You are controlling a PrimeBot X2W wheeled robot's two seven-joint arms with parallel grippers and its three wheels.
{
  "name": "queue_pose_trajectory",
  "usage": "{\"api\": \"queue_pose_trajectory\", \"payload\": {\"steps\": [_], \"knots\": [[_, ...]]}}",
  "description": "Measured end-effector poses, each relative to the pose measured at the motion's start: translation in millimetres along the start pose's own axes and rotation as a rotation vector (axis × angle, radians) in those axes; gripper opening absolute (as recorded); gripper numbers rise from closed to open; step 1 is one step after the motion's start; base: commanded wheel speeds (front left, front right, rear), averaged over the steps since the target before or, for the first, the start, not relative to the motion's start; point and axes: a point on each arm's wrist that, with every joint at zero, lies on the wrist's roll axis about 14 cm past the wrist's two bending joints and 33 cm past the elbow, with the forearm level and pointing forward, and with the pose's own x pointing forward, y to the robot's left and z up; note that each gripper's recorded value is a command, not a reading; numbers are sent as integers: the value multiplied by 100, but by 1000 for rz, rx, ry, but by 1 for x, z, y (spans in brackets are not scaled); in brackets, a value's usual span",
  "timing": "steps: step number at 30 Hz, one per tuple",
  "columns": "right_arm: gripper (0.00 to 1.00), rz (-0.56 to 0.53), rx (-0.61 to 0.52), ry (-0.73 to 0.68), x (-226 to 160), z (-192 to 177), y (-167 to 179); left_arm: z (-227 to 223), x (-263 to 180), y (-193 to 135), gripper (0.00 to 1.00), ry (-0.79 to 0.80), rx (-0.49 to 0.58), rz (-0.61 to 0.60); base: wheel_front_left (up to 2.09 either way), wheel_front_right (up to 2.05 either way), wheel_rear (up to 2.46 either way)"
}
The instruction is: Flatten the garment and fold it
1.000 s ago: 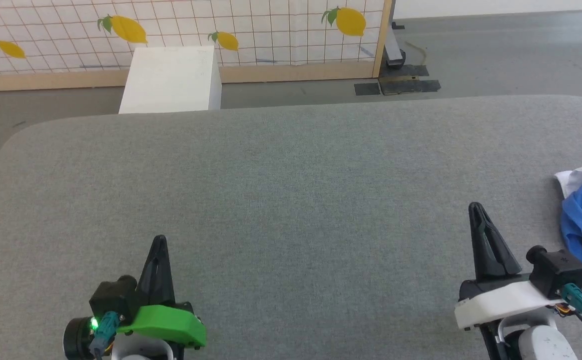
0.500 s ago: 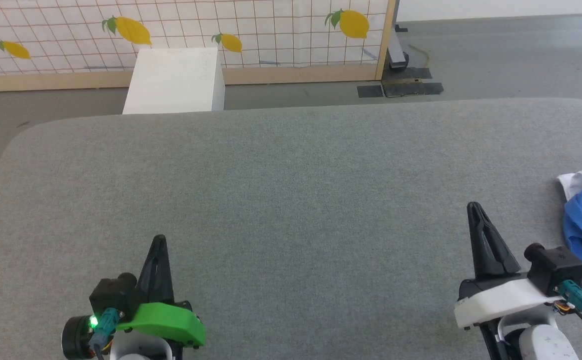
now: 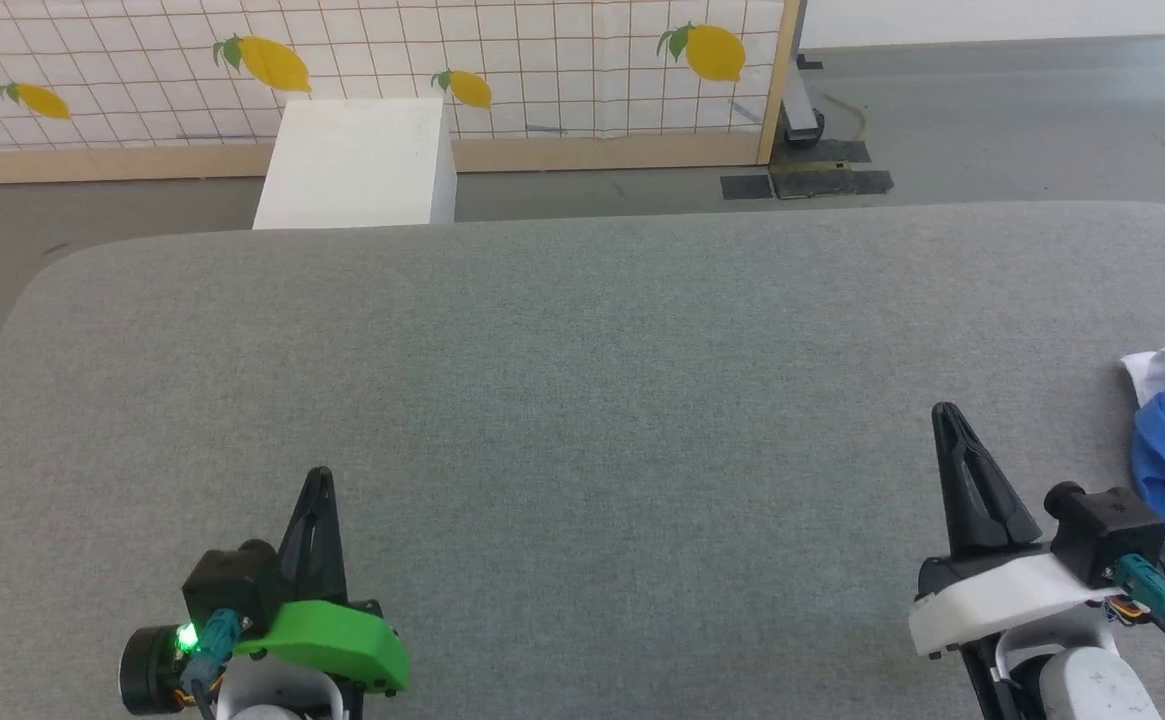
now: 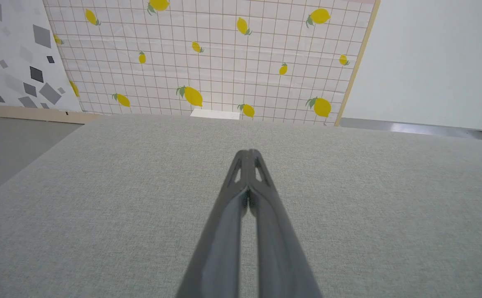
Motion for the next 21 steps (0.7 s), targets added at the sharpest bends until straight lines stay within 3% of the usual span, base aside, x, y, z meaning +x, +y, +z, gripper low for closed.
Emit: {"api": "queue_pose_trajectory", "payload": {"steps": [21], "knots": [[0, 18, -26, 32, -1, -1, 5, 4, -2, 4, 0, 16, 24, 4, 0, 0, 0]]}}
